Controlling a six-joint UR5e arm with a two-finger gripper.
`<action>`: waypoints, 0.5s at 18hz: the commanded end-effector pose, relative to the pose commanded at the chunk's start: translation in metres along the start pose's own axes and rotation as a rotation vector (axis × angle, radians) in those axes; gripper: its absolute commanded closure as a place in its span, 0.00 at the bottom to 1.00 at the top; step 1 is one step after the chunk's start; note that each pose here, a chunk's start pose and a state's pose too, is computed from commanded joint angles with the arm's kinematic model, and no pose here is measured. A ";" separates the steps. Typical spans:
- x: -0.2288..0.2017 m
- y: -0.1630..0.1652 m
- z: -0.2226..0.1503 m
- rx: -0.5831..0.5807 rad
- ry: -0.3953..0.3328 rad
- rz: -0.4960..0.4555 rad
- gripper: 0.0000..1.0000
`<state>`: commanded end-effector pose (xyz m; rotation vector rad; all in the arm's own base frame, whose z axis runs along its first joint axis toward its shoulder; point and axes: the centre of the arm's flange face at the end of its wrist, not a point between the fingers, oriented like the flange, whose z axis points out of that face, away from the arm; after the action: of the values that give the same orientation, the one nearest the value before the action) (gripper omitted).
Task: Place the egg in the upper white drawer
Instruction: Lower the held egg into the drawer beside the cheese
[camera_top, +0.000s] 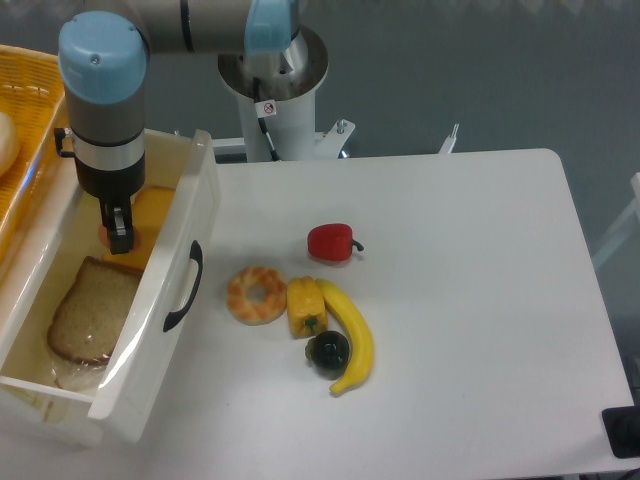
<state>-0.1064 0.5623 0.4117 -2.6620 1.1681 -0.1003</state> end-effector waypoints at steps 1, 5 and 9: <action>0.000 0.000 0.001 0.001 0.002 0.000 0.78; -0.001 0.000 0.005 -0.001 0.009 -0.001 0.77; 0.000 -0.001 0.006 -0.002 0.014 0.001 0.76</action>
<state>-0.1042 0.5639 0.4063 -2.6667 1.1752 -0.1181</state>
